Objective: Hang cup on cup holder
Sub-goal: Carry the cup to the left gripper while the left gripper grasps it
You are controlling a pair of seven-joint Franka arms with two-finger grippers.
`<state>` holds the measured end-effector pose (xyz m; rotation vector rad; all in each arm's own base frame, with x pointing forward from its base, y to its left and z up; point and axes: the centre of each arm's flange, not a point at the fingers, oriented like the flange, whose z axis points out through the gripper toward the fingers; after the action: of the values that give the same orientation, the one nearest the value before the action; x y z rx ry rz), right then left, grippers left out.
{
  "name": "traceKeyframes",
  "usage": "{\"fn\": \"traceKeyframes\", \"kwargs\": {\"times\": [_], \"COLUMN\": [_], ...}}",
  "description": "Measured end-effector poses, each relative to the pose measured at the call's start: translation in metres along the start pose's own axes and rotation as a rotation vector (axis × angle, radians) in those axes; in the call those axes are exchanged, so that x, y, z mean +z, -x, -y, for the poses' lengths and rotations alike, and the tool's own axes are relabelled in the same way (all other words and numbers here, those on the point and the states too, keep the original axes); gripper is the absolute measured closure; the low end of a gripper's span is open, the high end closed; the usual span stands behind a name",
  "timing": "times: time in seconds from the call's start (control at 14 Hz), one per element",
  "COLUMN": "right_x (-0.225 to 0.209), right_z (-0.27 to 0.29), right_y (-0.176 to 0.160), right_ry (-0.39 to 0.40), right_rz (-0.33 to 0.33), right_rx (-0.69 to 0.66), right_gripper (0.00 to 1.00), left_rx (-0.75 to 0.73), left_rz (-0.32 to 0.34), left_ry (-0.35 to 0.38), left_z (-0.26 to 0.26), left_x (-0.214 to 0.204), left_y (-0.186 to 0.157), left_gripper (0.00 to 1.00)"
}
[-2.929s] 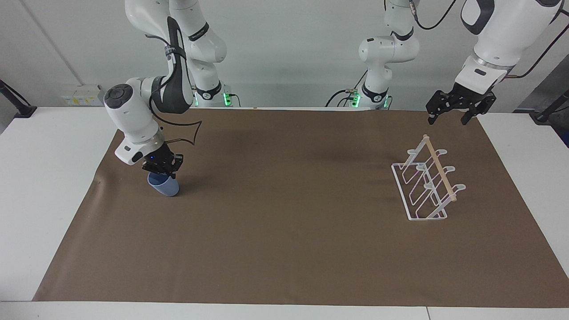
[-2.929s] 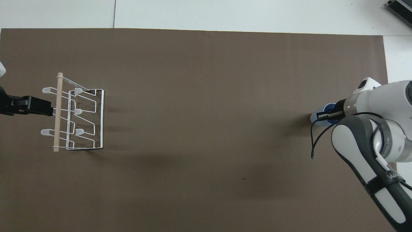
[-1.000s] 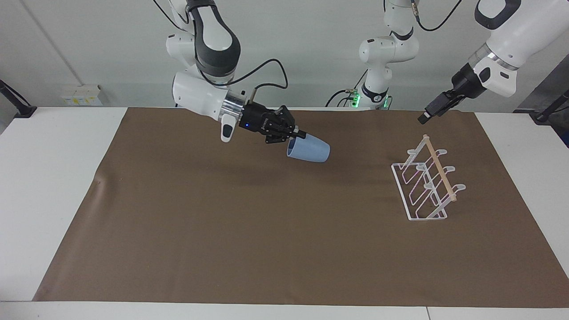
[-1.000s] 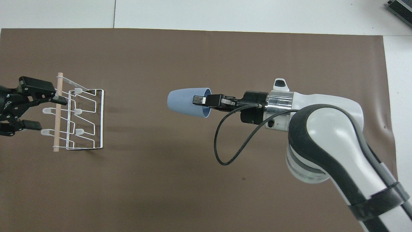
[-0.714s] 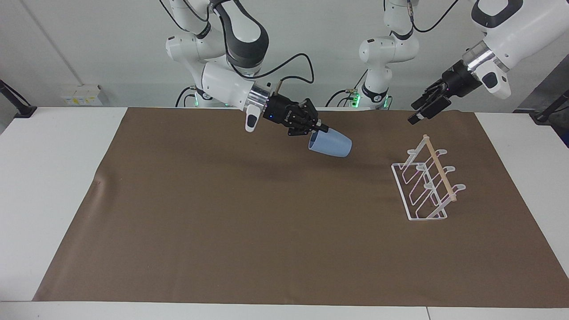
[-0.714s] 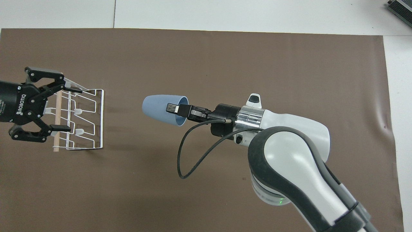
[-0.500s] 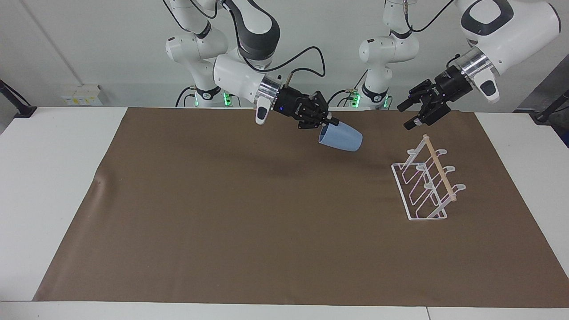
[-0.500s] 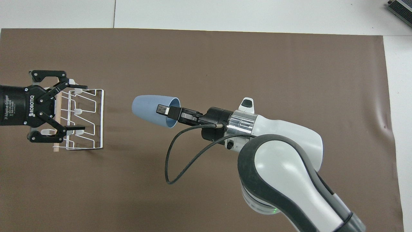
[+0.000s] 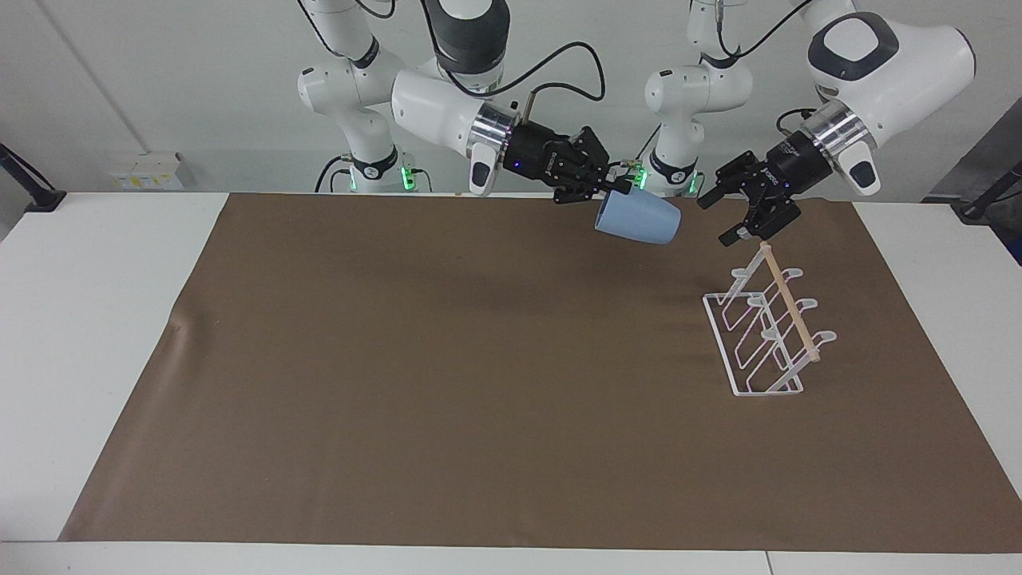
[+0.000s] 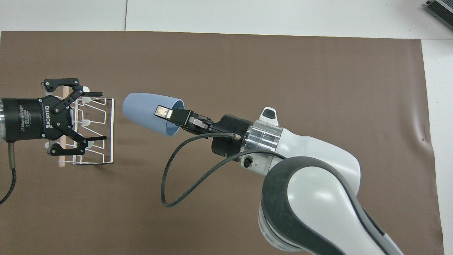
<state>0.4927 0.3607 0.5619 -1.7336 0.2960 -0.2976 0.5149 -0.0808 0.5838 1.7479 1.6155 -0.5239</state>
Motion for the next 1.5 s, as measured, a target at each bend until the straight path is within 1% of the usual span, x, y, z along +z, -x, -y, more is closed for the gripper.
{"fn": "traceKeyframes", "kwargs": {"times": [0.14, 0.29, 0.43, 0.64, 0.79, 1.29, 1.36, 1.43, 1.5], "right_x": [-0.002, -0.002, -0.002, -0.002, -0.002, -0.003, -0.005, -0.006, -0.007], "right_z": [0.004, 0.005, 0.005, 0.004, 0.004, 0.003, 0.003, 0.002, 0.001], "right_y": [0.001, 0.001, 0.001, 0.001, 0.001, -0.001, -0.003, -0.005, -0.006], "right_ry": [-0.006, -0.006, -0.006, -0.006, -0.005, 0.005, 0.008, 0.010, 0.012], "right_rz": [-0.001, -0.001, -0.001, -0.001, -0.001, -0.013, -0.022, -0.031, -0.032], "right_rx": [0.008, 0.009, 0.009, 0.009, 0.009, 0.002, 0.002, 0.002, 0.002], "right_gripper": [0.95, 0.95, 0.95, 0.95, 0.95, 0.95, 0.95, 0.95, 0.95], "left_rx": [0.011, 0.026, 0.045, 0.137, 0.170, 0.201, 0.202, 0.202, 0.214], "left_rz": [0.027, 0.042, 0.048, 0.060, 0.062, 0.060, 0.060, 0.060, 0.059], "left_ry": [0.037, 0.052, 0.044, 0.010, 0.010, 0.021, 0.019, 0.016, 0.017], "left_z": [-0.007, -0.015, -0.018, -0.014, -0.012, -0.011, -0.011, -0.011, -0.011], "left_x": [-0.001, -0.006, 0.000, 0.022, 0.032, 0.043, 0.043, 0.044, 0.044], "left_y": [0.013, 0.023, 0.031, 0.052, 0.064, 0.073, 0.073, 0.073, 0.072], "left_gripper": [0.00, 0.00, 0.00, 0.00, 0.00, 0.00, 0.07, 0.21, 0.26]}}
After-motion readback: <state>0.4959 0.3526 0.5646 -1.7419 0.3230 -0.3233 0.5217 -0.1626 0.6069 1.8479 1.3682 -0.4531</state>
